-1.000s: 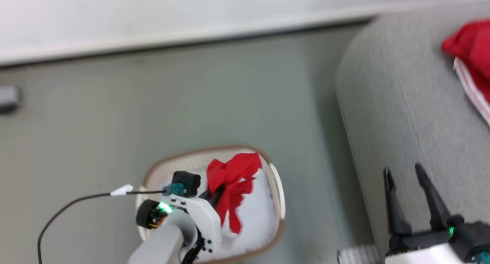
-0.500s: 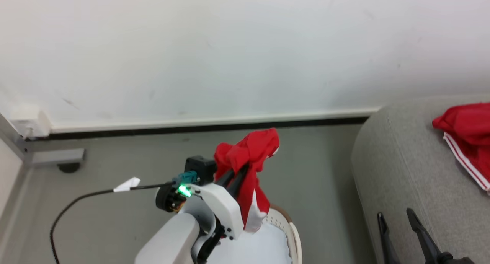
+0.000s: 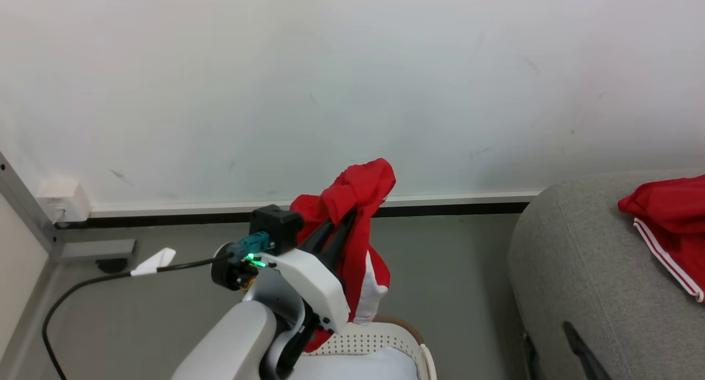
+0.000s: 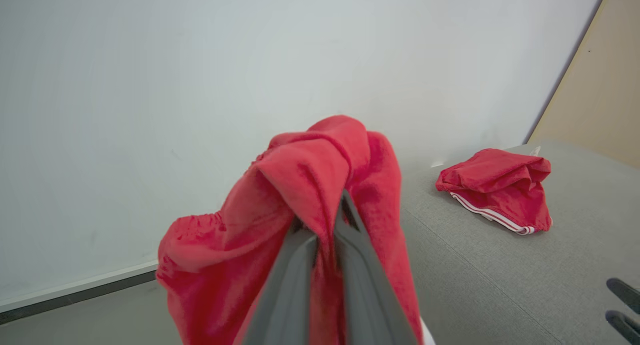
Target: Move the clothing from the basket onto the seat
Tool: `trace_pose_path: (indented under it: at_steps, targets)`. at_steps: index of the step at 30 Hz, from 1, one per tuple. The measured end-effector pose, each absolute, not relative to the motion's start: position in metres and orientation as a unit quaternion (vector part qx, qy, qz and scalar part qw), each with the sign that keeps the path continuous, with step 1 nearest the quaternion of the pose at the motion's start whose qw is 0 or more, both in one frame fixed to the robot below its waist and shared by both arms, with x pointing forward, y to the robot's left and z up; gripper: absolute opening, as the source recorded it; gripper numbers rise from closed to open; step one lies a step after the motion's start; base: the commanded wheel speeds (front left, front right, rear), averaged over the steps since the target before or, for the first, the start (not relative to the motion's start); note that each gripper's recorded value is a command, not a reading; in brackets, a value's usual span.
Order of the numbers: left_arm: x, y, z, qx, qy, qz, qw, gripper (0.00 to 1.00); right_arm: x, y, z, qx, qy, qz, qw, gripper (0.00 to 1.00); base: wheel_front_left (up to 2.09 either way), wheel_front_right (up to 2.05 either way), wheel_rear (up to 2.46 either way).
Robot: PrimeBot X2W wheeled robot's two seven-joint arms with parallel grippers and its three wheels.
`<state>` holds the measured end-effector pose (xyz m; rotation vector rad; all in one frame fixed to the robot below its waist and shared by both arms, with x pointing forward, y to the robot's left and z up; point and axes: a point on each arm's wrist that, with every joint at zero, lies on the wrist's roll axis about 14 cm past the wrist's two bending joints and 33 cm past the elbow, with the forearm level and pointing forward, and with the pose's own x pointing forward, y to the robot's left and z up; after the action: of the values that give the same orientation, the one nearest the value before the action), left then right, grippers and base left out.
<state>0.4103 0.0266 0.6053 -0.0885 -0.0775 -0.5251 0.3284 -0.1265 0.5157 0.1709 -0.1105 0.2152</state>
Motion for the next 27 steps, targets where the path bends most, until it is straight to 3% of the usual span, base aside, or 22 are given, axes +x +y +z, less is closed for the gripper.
trace_pose_path:
  at_steps: [14,27]
  targets:
    - [0.395,0.000,0.622,-0.057,-0.054,-0.286,0.955,0.00,0.312,-0.026,0.536,0.028,-0.083,0.286,0.954,1.00,0.00,0.00,0.00]
    - [0.379,-0.029,0.621,-0.059,-0.046,-0.322,0.944,0.00,0.359,0.006,0.551,-0.037,-0.101,0.325,0.940,1.00,0.00,0.00,0.00]
